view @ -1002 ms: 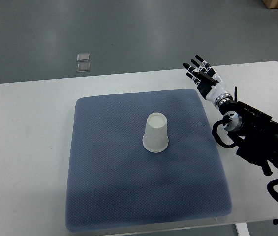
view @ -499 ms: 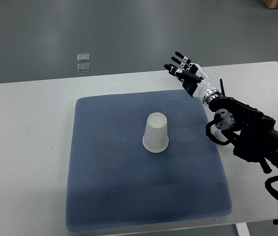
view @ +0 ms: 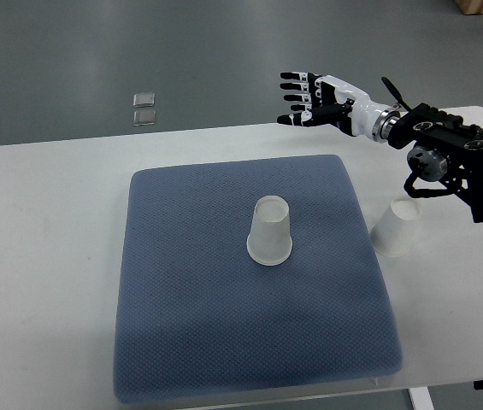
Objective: Stack paper cups
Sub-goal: 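Lower the open right hand down over the white paper cup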
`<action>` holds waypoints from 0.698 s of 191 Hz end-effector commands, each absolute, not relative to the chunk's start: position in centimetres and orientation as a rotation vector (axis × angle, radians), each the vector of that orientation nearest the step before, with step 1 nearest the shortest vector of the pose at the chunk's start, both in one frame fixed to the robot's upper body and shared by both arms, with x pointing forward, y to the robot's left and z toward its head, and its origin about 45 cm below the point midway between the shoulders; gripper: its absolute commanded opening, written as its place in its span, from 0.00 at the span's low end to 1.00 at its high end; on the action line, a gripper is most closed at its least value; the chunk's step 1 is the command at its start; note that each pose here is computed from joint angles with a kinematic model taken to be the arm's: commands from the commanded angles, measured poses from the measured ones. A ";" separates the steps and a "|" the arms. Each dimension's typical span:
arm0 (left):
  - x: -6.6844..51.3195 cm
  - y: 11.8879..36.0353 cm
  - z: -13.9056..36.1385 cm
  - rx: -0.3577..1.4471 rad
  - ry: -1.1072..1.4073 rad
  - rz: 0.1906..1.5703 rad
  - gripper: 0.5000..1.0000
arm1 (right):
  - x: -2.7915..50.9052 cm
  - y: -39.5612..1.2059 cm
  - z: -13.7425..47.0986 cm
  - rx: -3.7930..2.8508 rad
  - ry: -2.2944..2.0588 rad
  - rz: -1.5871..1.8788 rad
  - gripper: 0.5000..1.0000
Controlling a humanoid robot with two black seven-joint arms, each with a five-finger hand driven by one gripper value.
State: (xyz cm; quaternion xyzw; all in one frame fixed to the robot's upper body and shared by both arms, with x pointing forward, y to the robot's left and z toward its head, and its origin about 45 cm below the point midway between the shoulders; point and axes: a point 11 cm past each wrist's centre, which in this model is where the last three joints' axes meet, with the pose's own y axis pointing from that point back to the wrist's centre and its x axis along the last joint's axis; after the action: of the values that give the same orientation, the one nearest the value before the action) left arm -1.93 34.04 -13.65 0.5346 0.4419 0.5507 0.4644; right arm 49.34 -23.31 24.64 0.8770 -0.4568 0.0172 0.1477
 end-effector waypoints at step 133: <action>-1.8 34.0 -13.7 1.314 1.083 1.352 1.00 | 41.9 -29.2 38.0 1.685 -0.294 0.655 0.85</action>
State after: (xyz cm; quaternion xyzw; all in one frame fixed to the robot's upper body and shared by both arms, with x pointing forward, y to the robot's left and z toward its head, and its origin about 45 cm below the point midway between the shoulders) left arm -1.88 34.04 -13.65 0.5349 0.4413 0.5505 0.4649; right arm 42.73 -29.20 36.53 0.7530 -0.1443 0.2757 0.5798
